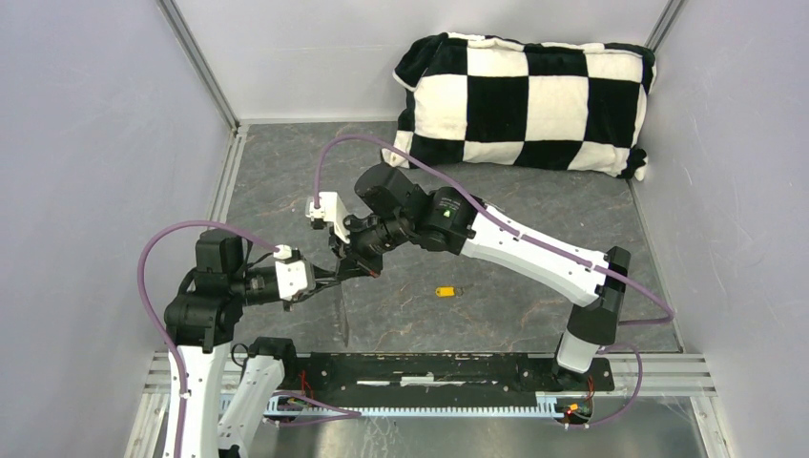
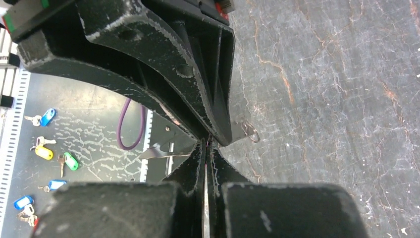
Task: Put the keys on the keyring
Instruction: Adjust the keyring.
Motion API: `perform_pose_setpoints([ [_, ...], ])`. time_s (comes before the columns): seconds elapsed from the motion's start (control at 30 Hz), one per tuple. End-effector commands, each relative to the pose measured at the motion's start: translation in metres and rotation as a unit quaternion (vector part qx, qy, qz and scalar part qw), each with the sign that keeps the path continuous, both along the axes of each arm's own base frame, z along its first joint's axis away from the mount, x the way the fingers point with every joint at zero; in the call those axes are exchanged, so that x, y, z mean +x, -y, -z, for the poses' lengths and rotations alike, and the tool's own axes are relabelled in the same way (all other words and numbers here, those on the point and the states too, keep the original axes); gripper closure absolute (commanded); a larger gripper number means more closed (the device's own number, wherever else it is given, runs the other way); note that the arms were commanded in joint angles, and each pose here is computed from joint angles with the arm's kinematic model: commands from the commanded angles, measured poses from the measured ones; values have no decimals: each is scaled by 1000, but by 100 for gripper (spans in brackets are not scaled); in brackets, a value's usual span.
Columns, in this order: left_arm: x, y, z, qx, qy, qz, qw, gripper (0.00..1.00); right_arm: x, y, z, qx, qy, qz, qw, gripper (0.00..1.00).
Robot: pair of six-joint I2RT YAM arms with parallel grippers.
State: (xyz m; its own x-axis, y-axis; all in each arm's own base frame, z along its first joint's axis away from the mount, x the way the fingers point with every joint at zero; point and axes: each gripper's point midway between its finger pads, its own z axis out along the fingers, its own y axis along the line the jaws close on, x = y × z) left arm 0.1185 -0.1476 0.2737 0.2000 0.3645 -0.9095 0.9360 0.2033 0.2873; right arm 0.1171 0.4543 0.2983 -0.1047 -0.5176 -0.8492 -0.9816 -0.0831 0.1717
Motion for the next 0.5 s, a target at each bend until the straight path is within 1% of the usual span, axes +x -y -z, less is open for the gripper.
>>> perform_pose_setpoints([
  [0.0, 0, 3, -7, -16, 6, 6, 1000, 82, -14, -13, -23, 35, 18, -36, 999, 100],
  [0.1, -2, 3, -6, -12, 11, 9, 1000, 97, -15, -14, -23, 35, 20, -40, 998, 100],
  [0.23, -7, 2, -1, -3, 14, 17, 1000, 98, -18, -10, -31, 47, 27, -46, 997, 100],
  [0.37, -11, 3, 0, -2, 14, 28, 1000, 98, -22, -5, -42, 74, 31, -57, 995, 100],
  [0.47, -16, 5, -3, -6, 14, 40, 999, 98, -26, -1, -47, 92, 25, -62, 994, 97],
])
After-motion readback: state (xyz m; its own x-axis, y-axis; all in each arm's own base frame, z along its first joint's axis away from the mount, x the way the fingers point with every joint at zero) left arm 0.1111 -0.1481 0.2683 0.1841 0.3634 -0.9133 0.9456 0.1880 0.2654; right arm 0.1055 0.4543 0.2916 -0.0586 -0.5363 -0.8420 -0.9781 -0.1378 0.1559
